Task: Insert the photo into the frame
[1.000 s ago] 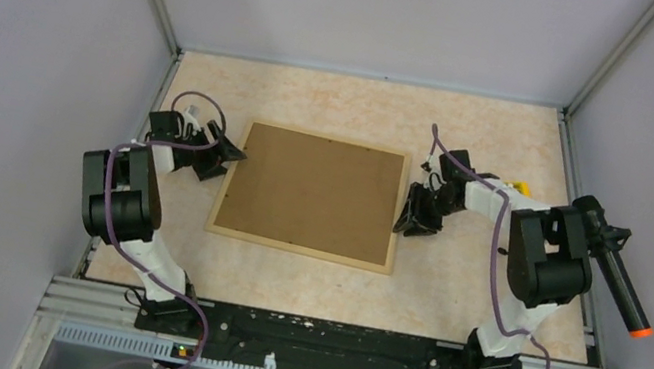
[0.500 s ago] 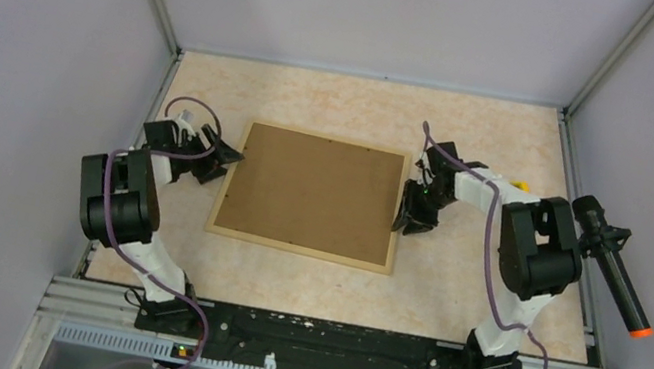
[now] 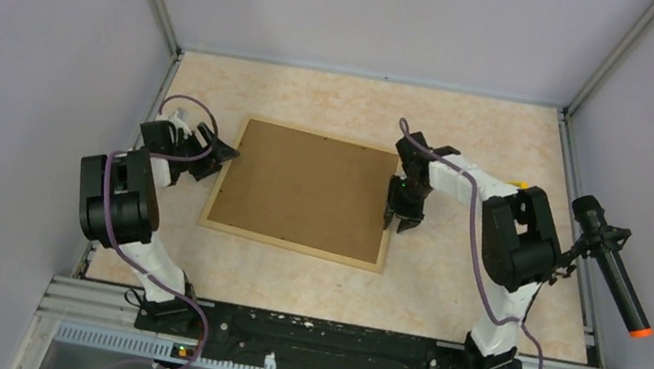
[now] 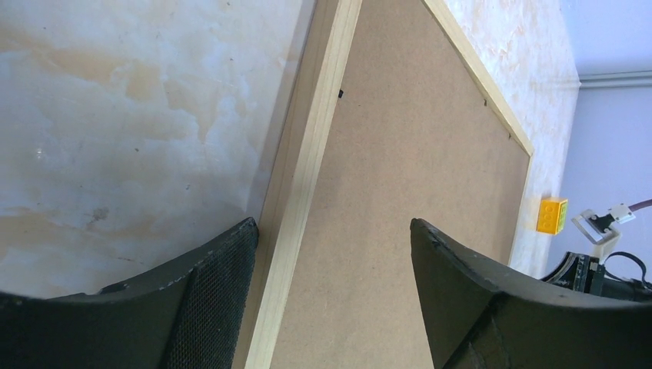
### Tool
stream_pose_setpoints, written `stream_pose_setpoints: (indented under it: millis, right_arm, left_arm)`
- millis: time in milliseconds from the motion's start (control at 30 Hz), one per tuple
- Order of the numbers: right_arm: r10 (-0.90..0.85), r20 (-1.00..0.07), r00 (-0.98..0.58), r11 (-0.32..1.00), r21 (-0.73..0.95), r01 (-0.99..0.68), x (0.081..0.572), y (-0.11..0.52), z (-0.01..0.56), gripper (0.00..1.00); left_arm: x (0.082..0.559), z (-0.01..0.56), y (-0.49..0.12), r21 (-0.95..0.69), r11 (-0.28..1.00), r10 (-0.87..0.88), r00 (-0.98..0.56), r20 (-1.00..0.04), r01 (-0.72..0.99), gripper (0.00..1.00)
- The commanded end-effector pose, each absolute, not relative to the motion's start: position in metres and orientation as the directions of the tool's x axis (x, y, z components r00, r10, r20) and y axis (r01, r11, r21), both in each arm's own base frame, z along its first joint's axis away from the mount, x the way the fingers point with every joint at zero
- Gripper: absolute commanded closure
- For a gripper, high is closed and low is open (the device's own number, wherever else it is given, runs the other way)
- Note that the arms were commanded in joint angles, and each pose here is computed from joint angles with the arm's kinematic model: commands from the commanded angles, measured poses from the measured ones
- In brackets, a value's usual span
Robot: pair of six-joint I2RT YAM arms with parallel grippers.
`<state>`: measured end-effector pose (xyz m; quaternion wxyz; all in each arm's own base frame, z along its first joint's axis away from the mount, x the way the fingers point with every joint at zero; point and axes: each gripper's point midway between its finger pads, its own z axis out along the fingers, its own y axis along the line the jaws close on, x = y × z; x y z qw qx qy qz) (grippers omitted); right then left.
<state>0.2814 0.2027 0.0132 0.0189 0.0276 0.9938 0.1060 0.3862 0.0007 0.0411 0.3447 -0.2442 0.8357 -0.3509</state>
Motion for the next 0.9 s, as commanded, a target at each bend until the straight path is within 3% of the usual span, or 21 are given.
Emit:
stream_pose_setpoints:
  millis: [0,233,300,433,567,867]
  right_arm:
    - [-0.054,-0.017,-0.998,0.987,-0.154,-0.05,0.247,0.186,-0.105,0.6]
    - [-0.119,-0.034,-0.992,0.982,-0.154,-0.113,0.254,0.205,-0.102,0.54]
    - [-0.126,-0.028,-0.992,0.991,-0.057,-0.124,0.262,0.22,-0.098,0.48]
    - [-0.049,-0.042,-0.998,0.931,0.36,-0.061,0.274,0.259,-0.074,0.47]
    - [-0.058,-0.055,-0.997,0.869,0.489,-0.077,0.277,0.286,-0.06,0.46]
    - [-0.118,-0.118,-0.986,0.953,0.264,-0.146,0.281,0.236,-0.03,0.44]
  left_arm:
    - [0.272,-0.032,-0.057,-0.691,0.504,-0.635,-0.765,0.11,-0.518,0.2]
    - [0.271,-0.031,-0.058,-0.695,0.505,-0.632,-0.768,0.106,-0.511,0.2]
    - [0.271,-0.031,-0.058,-0.696,0.505,-0.632,-0.767,0.105,-0.511,0.2]
    - [0.272,-0.03,-0.059,-0.701,0.503,-0.629,-0.77,0.105,-0.506,0.2]
    - [0.272,-0.028,-0.059,-0.707,0.5,-0.628,-0.772,0.103,-0.501,0.21]
    - [0.276,-0.025,-0.056,-0.703,0.519,-0.62,-0.781,0.084,-0.487,0.22]
